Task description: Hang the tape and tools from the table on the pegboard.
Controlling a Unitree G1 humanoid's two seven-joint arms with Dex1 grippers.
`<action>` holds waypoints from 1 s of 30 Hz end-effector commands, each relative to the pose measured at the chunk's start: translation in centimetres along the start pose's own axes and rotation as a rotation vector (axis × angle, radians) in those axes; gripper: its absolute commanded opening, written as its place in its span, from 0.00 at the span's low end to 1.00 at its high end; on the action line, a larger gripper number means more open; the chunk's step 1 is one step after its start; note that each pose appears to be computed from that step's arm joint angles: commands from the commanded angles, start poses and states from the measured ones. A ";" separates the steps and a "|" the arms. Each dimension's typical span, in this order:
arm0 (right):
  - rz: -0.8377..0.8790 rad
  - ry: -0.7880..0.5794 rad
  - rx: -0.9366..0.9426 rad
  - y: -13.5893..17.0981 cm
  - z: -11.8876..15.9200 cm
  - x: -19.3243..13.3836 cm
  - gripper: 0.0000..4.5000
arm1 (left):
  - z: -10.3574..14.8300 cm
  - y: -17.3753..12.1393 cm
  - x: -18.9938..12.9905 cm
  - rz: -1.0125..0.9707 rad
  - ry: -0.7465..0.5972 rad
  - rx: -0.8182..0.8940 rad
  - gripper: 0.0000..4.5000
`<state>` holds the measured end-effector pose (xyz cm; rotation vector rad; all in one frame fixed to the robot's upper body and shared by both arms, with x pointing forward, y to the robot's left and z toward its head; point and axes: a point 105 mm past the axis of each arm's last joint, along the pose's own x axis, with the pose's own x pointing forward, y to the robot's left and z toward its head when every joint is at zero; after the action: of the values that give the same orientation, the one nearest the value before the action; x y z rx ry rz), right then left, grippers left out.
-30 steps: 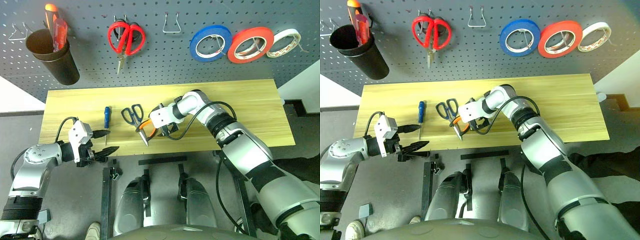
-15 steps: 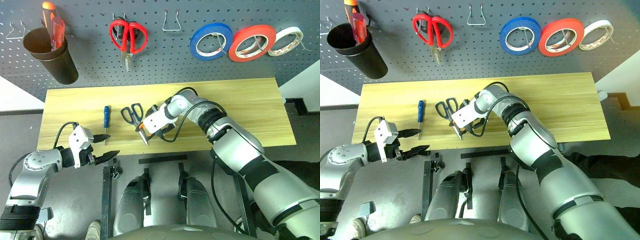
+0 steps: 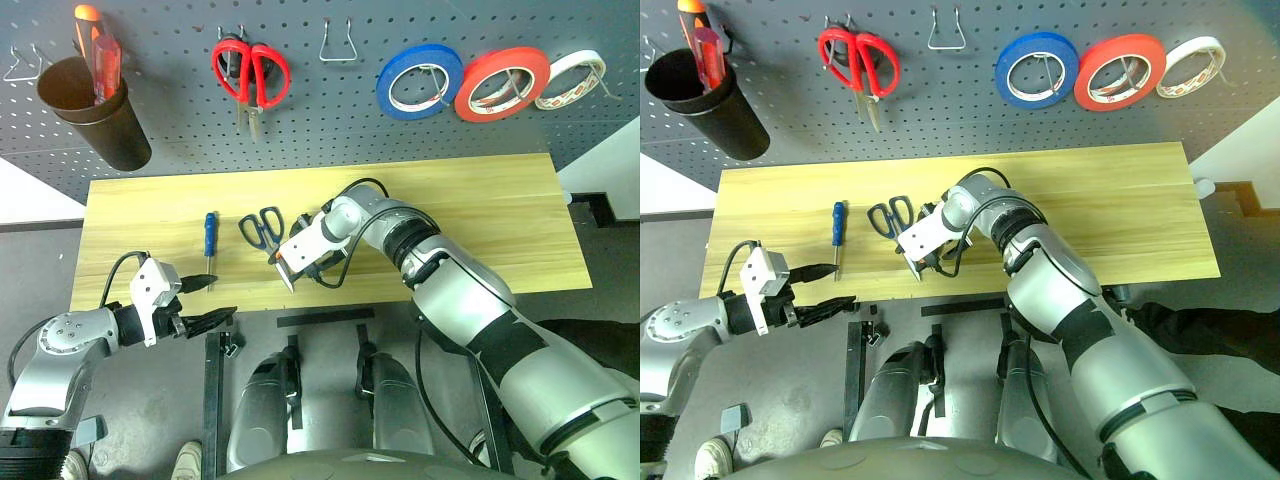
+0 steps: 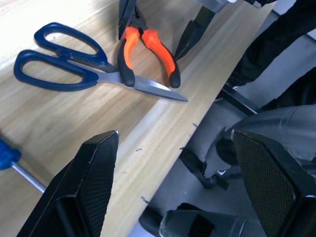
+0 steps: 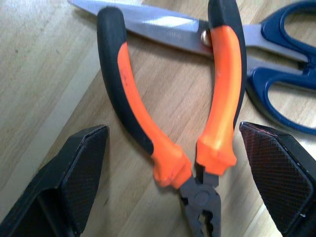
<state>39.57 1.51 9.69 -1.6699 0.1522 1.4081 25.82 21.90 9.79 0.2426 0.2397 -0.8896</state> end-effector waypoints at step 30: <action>0.048 0.115 -0.007 0.6 -0.3 1.2 0.61 | 0.8 -2.3 -2.1 0.052 -0.040 -0.043 0.85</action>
<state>40.03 1.92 9.57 -1.7544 0.2024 1.3453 23.08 21.84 10.26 0.1948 0.2393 -0.8392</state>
